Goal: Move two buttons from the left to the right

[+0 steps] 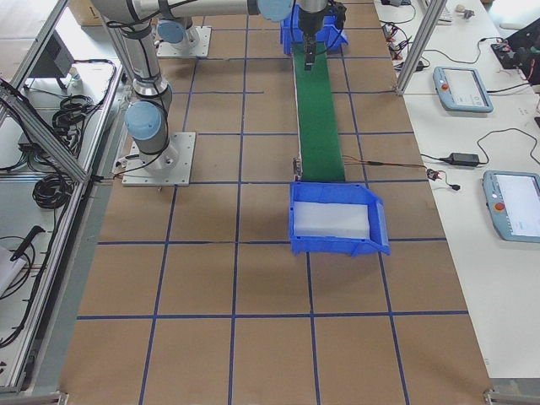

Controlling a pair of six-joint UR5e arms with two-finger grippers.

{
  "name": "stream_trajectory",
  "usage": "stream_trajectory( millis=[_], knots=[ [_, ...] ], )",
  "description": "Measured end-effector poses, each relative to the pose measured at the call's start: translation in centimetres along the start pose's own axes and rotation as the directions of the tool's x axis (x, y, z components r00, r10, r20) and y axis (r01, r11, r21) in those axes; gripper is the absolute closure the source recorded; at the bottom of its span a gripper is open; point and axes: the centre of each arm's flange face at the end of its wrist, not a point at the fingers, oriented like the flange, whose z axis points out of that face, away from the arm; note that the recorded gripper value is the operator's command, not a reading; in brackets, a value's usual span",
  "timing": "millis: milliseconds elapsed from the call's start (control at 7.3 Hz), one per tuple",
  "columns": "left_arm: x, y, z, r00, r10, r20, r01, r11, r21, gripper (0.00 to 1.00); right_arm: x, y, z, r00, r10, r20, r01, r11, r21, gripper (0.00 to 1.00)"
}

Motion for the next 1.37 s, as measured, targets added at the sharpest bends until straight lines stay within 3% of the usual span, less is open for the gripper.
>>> stream_trajectory(
  millis=[548, 1096, 1370],
  knots=[
    [-1.2, 2.0, -0.5, 1.000, 0.027, 0.014, -0.026, 0.997, -0.073, 0.00, 0.0, 0.0, 0.0, 1.000, 0.000, 0.000, 0.000, 1.000, 0.002, 0.00],
    [-6.3, -7.1, 2.1, 1.000, -0.008, 0.012, 0.007, 1.000, 0.023, 0.00, -0.2, 0.0, 0.0, 1.000, 0.000, 0.005, 0.000, 1.000, 0.003, 0.00],
    [-11.7, -13.1, 7.3, 0.998, -0.052, -0.032, 0.053, 0.998, 0.027, 0.00, -0.2, 0.0, 0.1, 1.000, 0.000, 0.007, 0.000, 1.000, 0.004, 0.00]
  ],
)
